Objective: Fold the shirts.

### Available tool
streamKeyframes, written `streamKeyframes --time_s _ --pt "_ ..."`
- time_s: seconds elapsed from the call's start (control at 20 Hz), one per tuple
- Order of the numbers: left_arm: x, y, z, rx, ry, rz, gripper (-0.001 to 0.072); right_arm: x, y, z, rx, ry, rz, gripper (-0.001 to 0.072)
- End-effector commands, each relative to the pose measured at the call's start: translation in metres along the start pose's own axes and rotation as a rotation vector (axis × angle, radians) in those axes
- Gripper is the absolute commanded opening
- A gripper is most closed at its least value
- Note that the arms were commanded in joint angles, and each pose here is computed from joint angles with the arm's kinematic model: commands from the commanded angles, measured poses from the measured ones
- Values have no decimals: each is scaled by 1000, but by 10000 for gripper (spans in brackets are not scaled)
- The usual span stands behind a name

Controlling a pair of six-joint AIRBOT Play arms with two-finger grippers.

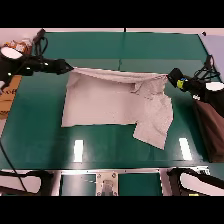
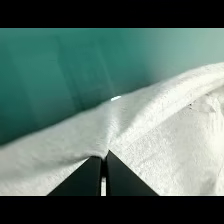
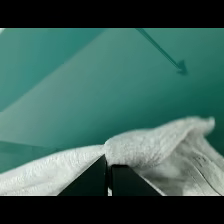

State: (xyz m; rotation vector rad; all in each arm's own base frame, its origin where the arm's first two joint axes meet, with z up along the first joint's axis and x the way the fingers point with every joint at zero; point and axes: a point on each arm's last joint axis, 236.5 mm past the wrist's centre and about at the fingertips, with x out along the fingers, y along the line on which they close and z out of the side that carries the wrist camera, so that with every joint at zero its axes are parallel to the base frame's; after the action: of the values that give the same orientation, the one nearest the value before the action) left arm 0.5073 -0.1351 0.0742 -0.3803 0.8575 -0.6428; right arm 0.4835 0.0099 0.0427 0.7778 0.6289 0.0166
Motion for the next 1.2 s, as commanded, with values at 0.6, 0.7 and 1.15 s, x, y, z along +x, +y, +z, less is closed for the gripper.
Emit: streamKeyframes --time_s 0.6,0.7,1.15 --pt "-69 76 -41 -295 151 -64 17 -102 -159 -25 244 371 -122 13" --pt "-75 80 -51 -309 188 -58 17 -115 -178 -61 280 435 -196 35" --pt "-109 82 -122 -307 339 128 16 -92 -187 -147 393 569 -217 389"
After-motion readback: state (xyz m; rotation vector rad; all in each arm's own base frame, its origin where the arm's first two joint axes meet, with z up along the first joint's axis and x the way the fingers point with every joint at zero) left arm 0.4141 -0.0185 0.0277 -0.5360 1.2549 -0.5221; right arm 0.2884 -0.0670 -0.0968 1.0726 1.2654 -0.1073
